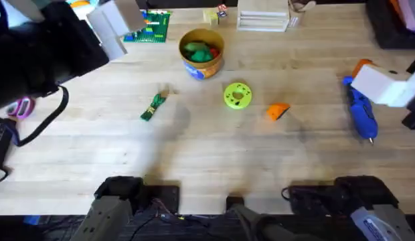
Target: Pick up the gripper from the table and insert it into the empty holder that is missing its gripper. Then pick up a screw, insert it into the mounting hole, and use the screwdriver to tighten it. Finally, clean up the table by picking up the vegetable and placing it into the bucket.
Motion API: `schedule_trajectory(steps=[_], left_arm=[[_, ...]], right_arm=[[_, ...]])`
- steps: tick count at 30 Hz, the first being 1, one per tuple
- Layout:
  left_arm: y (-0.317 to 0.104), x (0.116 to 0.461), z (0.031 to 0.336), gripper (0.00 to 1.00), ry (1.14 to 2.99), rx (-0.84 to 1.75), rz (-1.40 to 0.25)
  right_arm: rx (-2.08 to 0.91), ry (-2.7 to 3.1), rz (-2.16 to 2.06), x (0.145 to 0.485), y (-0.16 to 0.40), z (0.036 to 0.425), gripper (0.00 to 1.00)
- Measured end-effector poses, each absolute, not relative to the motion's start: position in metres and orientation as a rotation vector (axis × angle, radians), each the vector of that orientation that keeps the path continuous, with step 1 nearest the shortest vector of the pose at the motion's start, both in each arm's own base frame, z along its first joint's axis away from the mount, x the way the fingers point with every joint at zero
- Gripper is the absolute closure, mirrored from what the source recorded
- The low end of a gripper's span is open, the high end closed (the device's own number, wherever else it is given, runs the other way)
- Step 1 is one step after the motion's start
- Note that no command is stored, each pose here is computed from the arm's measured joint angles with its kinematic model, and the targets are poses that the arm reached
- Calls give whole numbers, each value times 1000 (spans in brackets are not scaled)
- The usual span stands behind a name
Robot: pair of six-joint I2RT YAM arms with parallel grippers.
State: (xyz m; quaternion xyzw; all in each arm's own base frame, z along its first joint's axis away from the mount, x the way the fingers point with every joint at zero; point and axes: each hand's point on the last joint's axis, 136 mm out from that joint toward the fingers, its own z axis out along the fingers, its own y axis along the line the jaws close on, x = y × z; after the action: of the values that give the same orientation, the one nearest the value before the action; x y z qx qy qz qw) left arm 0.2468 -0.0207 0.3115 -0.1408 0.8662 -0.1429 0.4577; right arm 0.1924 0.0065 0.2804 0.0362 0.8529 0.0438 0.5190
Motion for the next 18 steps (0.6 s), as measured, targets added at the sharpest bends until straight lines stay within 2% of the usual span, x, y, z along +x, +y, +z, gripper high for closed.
schedule_trajectory(steps=[6,9,15,18], left_arm=[[-23,229,288,9,2230,-555,-439],[-23,229,288,9,2227,-563,-444],[-35,269,340,9,1985,-248,-441],[-53,279,342,9,1903,-50,-443]], right_arm=[[87,2046,105,192,6,280,17],[87,2046,105,192,6,280,17],[87,2046,105,192,7,280,17],[87,2046,105,192,7,280,17]])
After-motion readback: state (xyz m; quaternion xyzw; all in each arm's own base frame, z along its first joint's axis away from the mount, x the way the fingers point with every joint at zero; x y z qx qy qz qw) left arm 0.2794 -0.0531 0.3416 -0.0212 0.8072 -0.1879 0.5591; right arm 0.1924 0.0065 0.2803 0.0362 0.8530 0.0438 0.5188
